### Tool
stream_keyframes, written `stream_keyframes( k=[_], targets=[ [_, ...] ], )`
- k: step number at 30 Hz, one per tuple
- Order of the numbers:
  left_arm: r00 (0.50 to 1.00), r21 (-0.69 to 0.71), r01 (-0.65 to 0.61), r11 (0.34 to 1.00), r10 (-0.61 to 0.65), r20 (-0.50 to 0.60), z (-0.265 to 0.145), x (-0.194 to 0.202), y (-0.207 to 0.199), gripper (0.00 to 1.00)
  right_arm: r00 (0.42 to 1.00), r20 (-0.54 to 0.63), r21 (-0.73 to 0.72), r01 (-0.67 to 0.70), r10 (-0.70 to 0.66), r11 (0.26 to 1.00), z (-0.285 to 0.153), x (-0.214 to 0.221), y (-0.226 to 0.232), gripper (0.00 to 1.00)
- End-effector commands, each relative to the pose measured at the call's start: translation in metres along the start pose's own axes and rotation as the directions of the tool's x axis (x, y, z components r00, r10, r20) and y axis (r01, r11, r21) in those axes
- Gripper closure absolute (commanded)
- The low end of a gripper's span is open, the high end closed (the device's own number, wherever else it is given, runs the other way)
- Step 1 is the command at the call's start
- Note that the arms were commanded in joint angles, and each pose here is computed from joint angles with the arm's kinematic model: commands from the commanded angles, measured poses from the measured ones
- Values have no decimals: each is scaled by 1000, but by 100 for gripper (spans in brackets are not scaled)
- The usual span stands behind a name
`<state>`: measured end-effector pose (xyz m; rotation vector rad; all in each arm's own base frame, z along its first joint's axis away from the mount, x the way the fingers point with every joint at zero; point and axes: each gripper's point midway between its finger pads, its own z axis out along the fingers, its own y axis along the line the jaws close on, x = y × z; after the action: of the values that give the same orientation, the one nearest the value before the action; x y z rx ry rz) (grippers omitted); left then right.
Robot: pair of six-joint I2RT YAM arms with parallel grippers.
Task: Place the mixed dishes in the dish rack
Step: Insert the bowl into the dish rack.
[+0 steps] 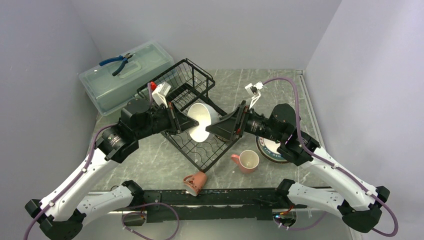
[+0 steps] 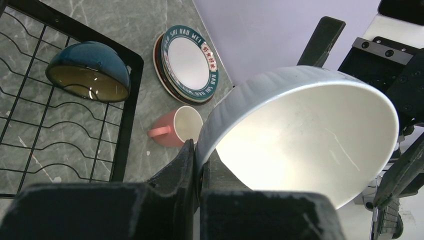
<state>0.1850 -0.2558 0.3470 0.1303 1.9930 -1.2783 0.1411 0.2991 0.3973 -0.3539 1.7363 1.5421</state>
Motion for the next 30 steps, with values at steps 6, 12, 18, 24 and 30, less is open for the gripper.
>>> stream_keyframes(
  k=[6,12,18,24,30],
  targets=[
    [998,91,-25,996,20,63,-6,-16,-23,100,999,42,-97,9,-5,995,1,-15,26,18],
    [998,91,-27,996,22,55,-5,-15,-23,100,1000,31,-99,6,-2,995,4,-13,25,48],
    [999,80,-26,996,22,43,-3,-12,-20,100,999,39,-74,13,-10,997,5,-16,21,79],
    [999,56,-26,998,24,35,-2,-11,-15,88,998,51,-38,25,-23,999,4,-18,16,88],
    [999,29,-26,999,26,27,0,-7,-7,74,997,62,6,50,-50,999,2,-22,11,97]
  ],
)
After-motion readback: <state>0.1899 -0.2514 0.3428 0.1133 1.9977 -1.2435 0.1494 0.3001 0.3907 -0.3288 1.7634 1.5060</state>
